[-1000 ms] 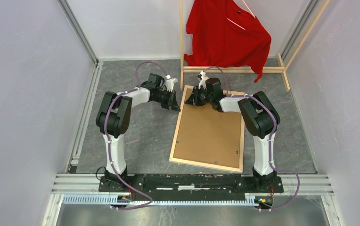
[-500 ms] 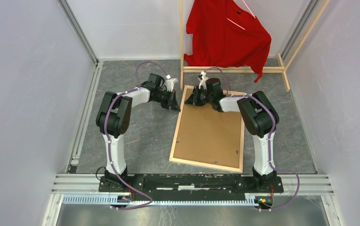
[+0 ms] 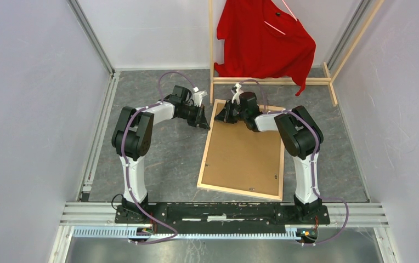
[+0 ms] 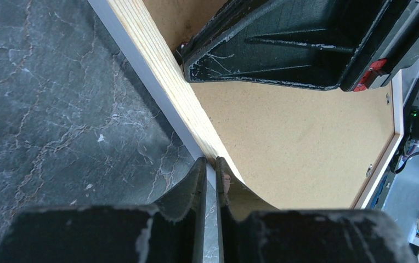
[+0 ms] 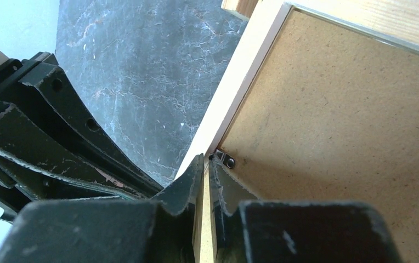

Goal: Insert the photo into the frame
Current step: Install the photo frame at the center of the board, then adjust the photo frame at the center of the board.

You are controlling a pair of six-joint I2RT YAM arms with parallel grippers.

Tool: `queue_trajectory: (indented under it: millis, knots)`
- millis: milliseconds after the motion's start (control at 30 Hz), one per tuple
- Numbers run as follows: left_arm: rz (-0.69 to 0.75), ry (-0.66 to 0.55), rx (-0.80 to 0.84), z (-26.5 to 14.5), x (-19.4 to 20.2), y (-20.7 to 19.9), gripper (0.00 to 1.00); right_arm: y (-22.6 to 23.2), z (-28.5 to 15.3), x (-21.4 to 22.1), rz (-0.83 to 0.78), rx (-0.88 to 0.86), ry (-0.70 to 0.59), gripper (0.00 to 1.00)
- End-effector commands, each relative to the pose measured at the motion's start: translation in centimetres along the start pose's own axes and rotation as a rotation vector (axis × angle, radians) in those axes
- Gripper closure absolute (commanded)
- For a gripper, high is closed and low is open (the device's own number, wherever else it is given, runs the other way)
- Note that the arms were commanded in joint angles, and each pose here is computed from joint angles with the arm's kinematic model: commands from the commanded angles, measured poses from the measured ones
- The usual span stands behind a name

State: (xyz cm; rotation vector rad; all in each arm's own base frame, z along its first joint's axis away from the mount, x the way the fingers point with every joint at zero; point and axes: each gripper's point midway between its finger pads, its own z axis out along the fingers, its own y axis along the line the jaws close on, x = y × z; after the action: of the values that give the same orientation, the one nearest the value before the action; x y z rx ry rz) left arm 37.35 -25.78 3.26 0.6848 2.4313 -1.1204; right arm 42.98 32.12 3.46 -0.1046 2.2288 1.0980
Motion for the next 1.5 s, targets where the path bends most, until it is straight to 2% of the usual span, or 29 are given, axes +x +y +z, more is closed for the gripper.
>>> queue_trajectory:
  millis: [0, 167, 300, 367, 467, 600, 700, 767, 833, 967, 1133, 1333, 1467]
  knots:
    - [0.043, 0.004, -0.002, 0.2, -0.2, -0.4, 0.84, 0.4, 0.8, -1.0, 0.006, -0.024, -0.063, 0.88]
    - [0.042, 0.009, 0.0, 0.1, -0.2, -0.4, 0.84, 1.1, 0.3, -1.5, -0.007, -0.043, -0.075, 0.88]
    - [0.061, 0.013, 0.0, -0.6, -0.7, -0.8, 0.84, 3.6, -2.1, -3.9, -0.052, -0.087, -0.135, 0.8]
    - [0.086, 0.021, -0.005, -1.3, -0.9, -1.2, 0.84, 4.1, -4.4, -5.4, -0.067, -0.091, -0.171, 0.71]
    - [0.164, 0.04, -0.035, -2.6, -0.8, -1.4, 0.83, 2.8, -8.4, -6.9, -0.08, -0.019, -0.234, 0.43]
    - [0.236, 0.086, -0.095, -3.7, 1.0, -0.9, 0.83, -2.9, -14.7, -7.3, -0.066, 0.223, -0.304, 0.14]
    - [0.288, 0.134, -0.147, -3.8, 3.0, -0.2, 0.82, -8.0, -19.6, -7.1, -0.074, 0.51, -0.326, 0.02]
    - [0.328, 0.17, -0.181, -3.7, 4.4, 0.2, 0.82, -11.0, -22.7, -6.6, -0.066, 0.678, -0.34, 0.02]
    - [0.376, 0.205, -0.19, -3.3, 5.8, -0.3, 0.81, -13.0, -25.1, -6.0, -0.05, 0.775, -0.356, 0.02]
    - [0.464, 0.279, -0.199, -2.6, 8.4, -1.6, 0.8, -15.3, -25.7, -4.6, -0.02, 0.8, -0.317, 0.02]
    - [0.525, 0.338, -0.167, -2.2, 11.2, -3.6, 0.8, -15.8, -22.5, -2.9, 0.024, 0.687, -0.225, 0.02]
    - [0.585, 0.373, -0.124, -2.2, 12.7, -5.9, 0.79, -14.0, -17.9, -3.0, 0.026, 0.508, -0.135, 0.02]
    - [0.607, 0.386, -0.088, -2.2, 12.9, -7.2, 0.78, -11.0, -14.7, -3.1, -0.03, 0.405, -0.087, 0.02]
